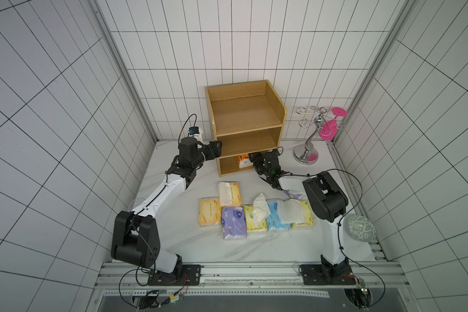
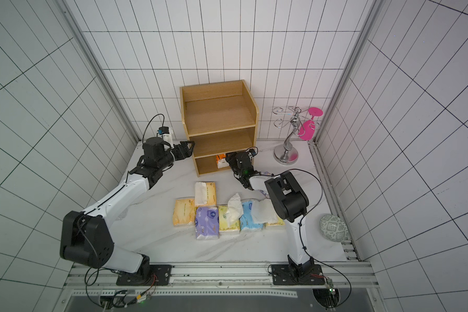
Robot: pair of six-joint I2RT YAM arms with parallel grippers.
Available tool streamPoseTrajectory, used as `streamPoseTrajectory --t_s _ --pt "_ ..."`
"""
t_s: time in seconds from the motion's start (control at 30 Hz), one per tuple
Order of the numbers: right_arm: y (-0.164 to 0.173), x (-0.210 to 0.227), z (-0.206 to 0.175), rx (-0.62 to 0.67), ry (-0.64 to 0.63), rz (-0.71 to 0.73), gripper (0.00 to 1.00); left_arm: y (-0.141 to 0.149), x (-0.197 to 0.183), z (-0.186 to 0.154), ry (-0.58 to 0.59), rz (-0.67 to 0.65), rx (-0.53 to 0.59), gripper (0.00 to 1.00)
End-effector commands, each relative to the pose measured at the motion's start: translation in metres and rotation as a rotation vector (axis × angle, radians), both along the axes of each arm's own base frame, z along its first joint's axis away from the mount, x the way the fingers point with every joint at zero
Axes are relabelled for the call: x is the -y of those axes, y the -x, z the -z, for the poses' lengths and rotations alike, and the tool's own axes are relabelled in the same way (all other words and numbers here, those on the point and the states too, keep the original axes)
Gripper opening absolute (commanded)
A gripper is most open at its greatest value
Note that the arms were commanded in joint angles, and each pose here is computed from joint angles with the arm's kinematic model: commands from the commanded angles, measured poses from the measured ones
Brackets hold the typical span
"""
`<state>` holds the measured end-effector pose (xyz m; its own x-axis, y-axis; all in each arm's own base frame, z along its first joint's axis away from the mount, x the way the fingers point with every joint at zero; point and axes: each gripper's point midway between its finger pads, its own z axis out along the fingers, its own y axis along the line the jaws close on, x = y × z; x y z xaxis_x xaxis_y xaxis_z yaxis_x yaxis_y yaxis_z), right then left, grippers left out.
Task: Remove the tissue boxes from the shelf
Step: Pick up a box of tissues from the shelf.
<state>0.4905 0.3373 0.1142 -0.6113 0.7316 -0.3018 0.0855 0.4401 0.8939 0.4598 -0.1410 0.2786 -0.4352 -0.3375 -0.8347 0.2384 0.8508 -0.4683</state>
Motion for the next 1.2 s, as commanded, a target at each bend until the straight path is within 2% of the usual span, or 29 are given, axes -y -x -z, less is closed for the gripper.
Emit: streamPoseTrajectory --t_s 0.0,0.17,0.3,0.53,0.73,1.17 --pt "-0.010 -0.008 -0.005 0.015 -0.008 0.015 0.66 0.004 -0.006 -0.007 -0.031 -0.016 0.034 0.87" --pt "-0.016 -0.013 0.006 -0.013 0.008 0.000 0.64 0.006 -0.008 -0.007 -0.051 -0.021 0.039 0.87" --pt "-0.016 -0.017 0.015 -0.031 0.032 -0.024 0.53 0.007 -0.012 -0.010 -0.063 -0.036 0.045 0.87" --pt "-0.007 -0.013 0.010 -0.022 0.056 -0.052 0.21 0.011 -0.013 -0.018 -0.055 -0.037 0.055 0.87" --pt "0.011 -0.014 0.004 -0.026 0.084 -0.109 0.00 0.015 -0.013 -0.023 -0.047 -0.044 0.048 0.87" --pt "0.083 -0.013 0.009 -0.061 0.130 -0.217 0.00 0.032 -0.017 -0.040 -0.050 -0.056 0.042 0.87"
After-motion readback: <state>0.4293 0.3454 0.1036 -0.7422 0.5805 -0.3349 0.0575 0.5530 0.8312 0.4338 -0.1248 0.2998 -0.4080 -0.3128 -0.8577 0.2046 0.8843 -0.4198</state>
